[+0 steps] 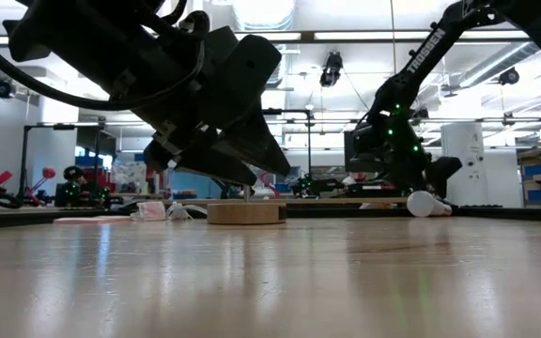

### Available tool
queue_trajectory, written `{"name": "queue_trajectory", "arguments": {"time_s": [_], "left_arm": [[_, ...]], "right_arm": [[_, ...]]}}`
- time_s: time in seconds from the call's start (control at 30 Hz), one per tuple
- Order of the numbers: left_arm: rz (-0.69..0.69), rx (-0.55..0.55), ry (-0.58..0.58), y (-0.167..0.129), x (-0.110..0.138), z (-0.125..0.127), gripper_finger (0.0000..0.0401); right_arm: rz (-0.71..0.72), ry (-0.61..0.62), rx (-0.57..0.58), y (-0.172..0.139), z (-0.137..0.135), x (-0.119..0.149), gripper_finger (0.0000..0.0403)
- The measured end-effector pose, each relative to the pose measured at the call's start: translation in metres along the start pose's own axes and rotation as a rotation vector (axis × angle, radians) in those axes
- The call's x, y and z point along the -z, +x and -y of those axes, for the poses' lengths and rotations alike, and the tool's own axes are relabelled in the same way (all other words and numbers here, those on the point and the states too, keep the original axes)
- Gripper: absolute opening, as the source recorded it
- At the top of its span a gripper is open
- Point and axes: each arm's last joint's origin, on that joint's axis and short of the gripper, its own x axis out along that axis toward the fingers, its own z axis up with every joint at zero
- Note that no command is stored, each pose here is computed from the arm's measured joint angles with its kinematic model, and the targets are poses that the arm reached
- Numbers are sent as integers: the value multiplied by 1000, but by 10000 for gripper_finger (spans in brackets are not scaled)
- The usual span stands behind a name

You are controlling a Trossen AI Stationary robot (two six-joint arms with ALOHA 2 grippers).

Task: Screw lightbulb
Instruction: Insert the lightbulb into the lamp

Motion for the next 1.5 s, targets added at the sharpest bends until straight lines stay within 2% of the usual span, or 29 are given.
{"name": "queue_trajectory", "arguments": {"time_s": [0.27, 0.57, 0.97, 1.1, 1.33, 1.5], "left_arm": [[1, -3, -1, 1, 0, -1, 256], [1, -3, -2, 1, -1, -1, 256], [1, -3, -2, 1, -1, -1, 256], [0, 0, -1, 0, 0, 0, 256], [-3, 20, 15, -6, 3, 4, 256], [11, 31, 9, -13, 6, 8, 256]], "right_arm": [[56, -49, -30, 1, -2, -1, 269], [96, 13, -52, -4, -7, -9, 260], [149, 34, -49, -20, -17, -29, 261], [163, 45, -48, -28, -23, -36, 260], [266, 63, -57, -55, -38, -45, 268], [324, 100, -118, -70, -52, -56, 261]]}}
